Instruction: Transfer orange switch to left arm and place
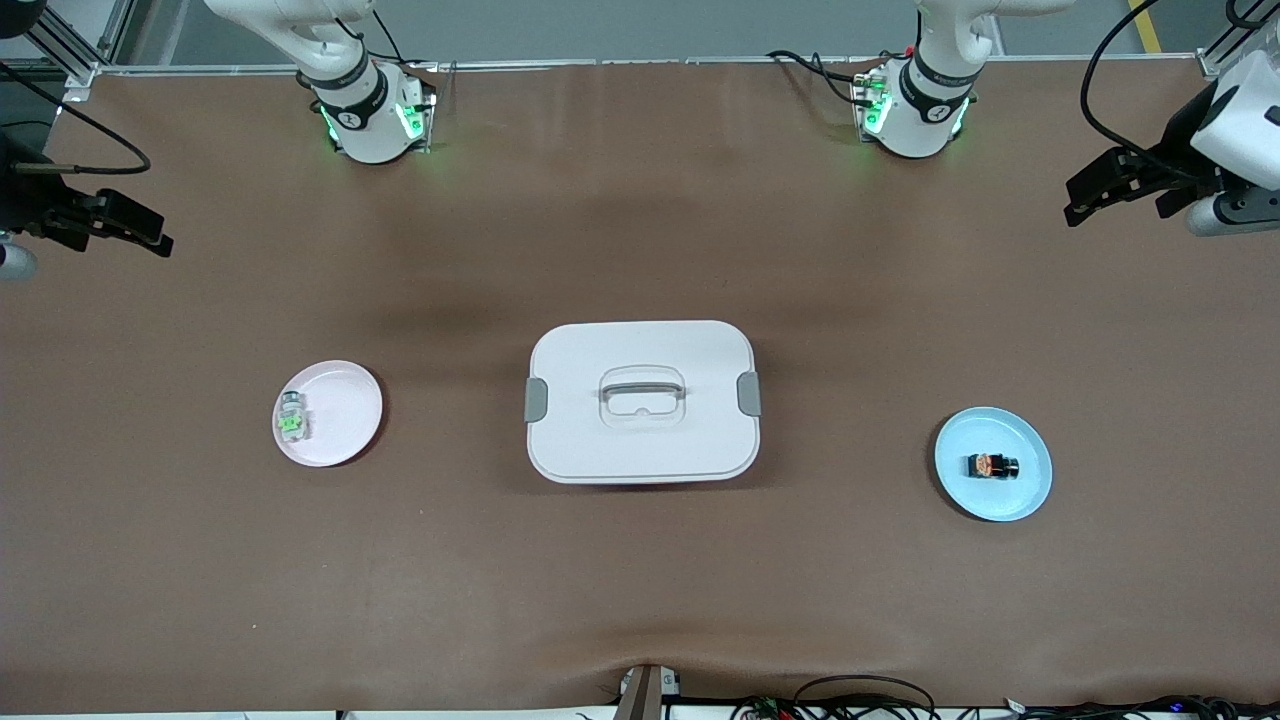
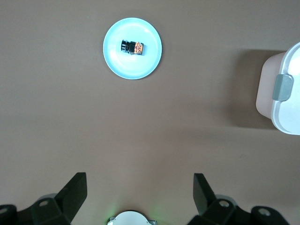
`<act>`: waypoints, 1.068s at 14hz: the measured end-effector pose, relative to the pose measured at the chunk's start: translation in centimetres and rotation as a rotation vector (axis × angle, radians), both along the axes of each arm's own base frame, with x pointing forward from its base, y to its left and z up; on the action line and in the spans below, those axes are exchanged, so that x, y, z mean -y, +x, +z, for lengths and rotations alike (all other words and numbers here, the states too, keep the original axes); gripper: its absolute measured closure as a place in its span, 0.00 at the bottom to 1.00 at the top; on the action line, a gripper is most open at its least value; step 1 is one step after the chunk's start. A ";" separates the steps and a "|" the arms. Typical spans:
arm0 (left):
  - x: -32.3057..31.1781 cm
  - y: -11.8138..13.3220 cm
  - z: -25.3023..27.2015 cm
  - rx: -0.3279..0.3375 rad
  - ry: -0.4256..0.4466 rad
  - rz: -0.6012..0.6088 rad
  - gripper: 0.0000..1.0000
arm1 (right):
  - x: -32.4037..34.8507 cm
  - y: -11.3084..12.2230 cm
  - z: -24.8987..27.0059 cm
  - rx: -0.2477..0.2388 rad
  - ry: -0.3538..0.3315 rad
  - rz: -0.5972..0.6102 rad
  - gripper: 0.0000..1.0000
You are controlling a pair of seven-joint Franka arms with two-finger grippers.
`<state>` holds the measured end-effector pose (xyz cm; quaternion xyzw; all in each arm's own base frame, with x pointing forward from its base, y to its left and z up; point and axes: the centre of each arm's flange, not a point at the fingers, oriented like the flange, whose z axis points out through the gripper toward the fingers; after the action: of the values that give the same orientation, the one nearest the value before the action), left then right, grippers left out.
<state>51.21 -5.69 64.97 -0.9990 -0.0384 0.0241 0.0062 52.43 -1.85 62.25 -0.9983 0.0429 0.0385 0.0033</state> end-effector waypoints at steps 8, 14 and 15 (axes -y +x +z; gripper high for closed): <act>0.1 0.2 -0.3 -0.005 0.000 -0.001 0.00 | 0.3 -0.1 1.8 0.042 -0.001 -0.006 0.00; 0.1 0.2 0.0 0.000 0.000 -0.001 0.00 | -0.1 -0.1 3.3 0.066 0.034 -0.005 0.00; 0.1 0.2 0.0 0.002 0.000 -0.001 0.00 | -0.1 -0.2 3.5 0.069 0.036 -0.005 0.00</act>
<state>51.39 -5.78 65.02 -0.9990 -0.0377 0.0233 0.0060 52.28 -1.74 65.71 -0.9987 0.0444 0.0048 0.0230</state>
